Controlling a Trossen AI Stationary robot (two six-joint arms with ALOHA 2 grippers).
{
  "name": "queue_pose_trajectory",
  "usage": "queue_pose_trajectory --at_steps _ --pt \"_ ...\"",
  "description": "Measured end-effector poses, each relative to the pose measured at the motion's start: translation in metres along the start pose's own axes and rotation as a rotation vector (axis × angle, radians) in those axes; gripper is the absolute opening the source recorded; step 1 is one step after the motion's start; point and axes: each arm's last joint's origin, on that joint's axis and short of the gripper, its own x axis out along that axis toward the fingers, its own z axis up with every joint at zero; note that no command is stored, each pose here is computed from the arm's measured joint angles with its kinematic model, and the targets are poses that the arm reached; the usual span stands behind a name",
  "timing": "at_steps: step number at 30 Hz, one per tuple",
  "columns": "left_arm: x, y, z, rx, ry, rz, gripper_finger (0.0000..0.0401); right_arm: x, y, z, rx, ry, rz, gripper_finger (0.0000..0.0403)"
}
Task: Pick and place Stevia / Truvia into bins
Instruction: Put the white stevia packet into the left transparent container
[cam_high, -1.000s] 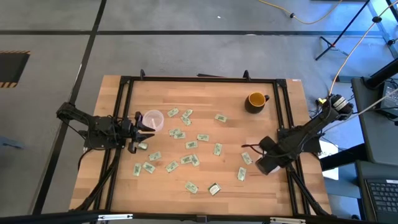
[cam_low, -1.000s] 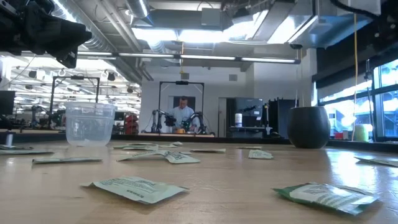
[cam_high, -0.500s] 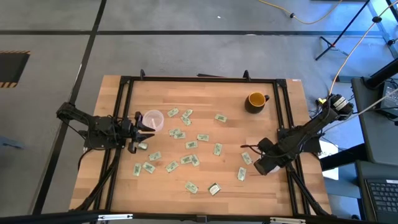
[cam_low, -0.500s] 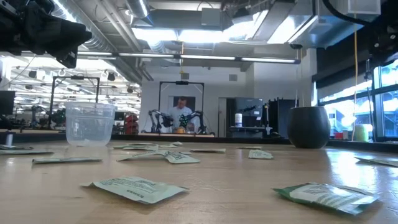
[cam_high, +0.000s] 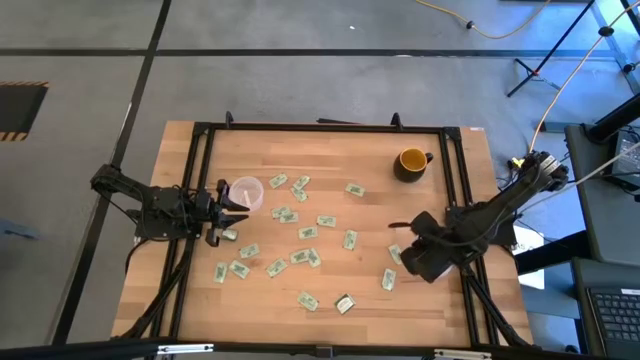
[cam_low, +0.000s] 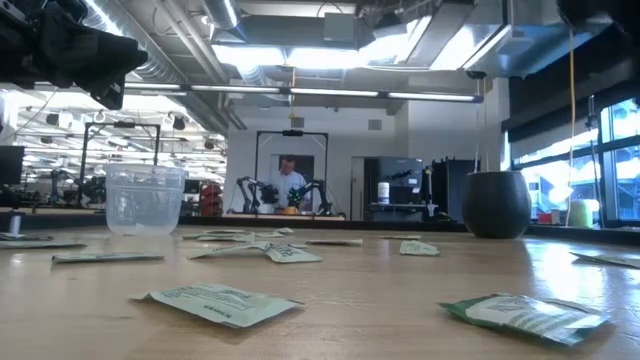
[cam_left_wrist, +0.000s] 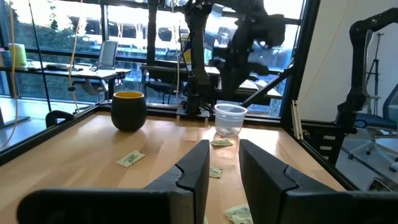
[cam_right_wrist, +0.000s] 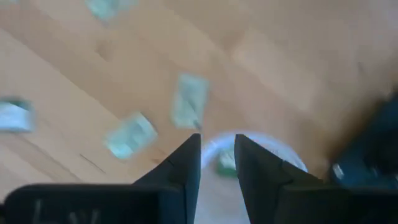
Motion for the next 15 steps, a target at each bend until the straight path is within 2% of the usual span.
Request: queue_pose_trajectory --at_steps 2,6,11,15 --pt "0.000 0.000 0.000 0.000 -0.001 0.000 0.0082 -0.009 0.004 0.005 -0.013 -0.078 0.035 0.0101" --pt "0.000 0.000 0.000 0.000 0.000 0.000 0.0082 -0.019 0.008 0.014 -0.143 -0.232 0.053 0.0101" --pt "0.000 0.000 0.000 0.000 0.000 0.000 0.0082 -0.015 0.014 0.032 -0.314 -0.293 0.057 0.0101" --pt "0.000 0.000 0.000 0.000 0.000 0.002 0.0082 0.003 0.032 0.053 -0.458 -0.315 0.219 0.0101"
